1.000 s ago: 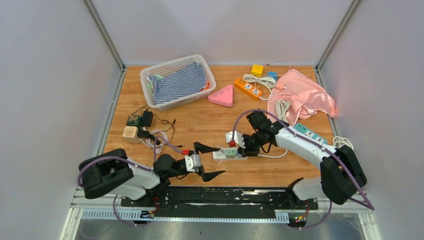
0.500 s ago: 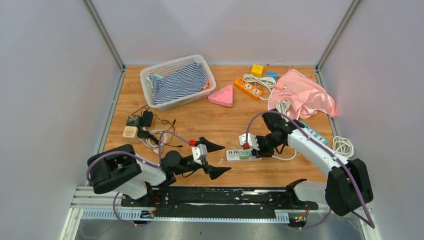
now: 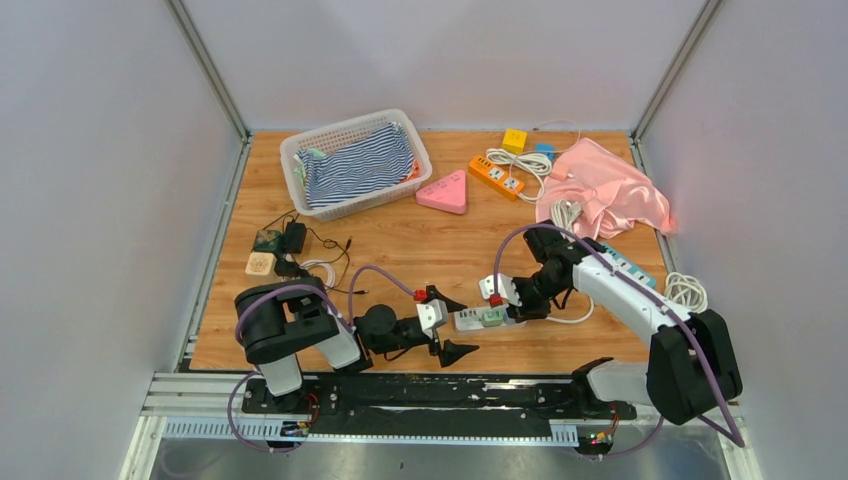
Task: Pull the plug off the socket
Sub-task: Remove the plug from the socket.
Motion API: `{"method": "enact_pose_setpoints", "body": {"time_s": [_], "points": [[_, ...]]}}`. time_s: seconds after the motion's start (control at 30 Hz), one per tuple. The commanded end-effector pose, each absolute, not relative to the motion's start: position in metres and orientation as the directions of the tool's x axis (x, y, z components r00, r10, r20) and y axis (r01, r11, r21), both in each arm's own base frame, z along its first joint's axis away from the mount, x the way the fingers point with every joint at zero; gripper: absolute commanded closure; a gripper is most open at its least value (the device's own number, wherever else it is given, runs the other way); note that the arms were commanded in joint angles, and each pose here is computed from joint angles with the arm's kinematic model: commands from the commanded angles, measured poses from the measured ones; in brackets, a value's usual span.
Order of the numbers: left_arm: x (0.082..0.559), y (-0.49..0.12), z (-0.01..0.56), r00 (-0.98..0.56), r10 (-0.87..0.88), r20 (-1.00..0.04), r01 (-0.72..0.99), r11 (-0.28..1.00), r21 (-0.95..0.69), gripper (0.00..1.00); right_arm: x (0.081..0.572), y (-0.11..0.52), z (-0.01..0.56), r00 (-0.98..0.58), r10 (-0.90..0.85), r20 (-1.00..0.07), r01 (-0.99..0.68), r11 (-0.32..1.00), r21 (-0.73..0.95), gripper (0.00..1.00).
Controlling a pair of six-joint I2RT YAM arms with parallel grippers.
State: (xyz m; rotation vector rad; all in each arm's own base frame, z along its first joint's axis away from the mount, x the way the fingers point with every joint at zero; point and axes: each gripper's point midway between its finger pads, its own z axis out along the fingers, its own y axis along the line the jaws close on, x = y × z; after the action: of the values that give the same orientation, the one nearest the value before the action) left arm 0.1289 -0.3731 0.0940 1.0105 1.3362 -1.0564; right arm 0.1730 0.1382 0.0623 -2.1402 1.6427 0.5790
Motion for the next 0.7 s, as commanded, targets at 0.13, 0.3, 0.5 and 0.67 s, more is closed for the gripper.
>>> {"method": "enact_pose_setpoints", "body": {"time_s": [0.13,0.3,0.5,0.67], "points": [[0.136,-0.393,0.089,0.012,-0.003,-1.0,0.972,0.236,0.011,0.11,0.153,0.134,0.06,0.222,-0.804,-0.551,-0.955,-0.292,0.042,1.0],[0.145,-0.403,0.069,-0.006,0.047,-0.999,0.953,0.303,0.008,0.14,0.15,0.136,0.065,0.21,-0.799,-0.564,-0.952,-0.299,0.069,1.0],[0.153,-0.403,0.064,0.004,0.064,-0.998,0.936,0.35,0.026,0.14,0.149,0.134,0.062,0.221,-0.802,-0.555,-0.949,-0.309,0.067,1.0],[0.144,-0.413,0.048,0.057,0.178,-0.982,0.942,0.317,0.112,0.13,0.151,0.131,0.061,0.233,-0.809,-0.54,-0.948,-0.312,0.059,1.0]]}}
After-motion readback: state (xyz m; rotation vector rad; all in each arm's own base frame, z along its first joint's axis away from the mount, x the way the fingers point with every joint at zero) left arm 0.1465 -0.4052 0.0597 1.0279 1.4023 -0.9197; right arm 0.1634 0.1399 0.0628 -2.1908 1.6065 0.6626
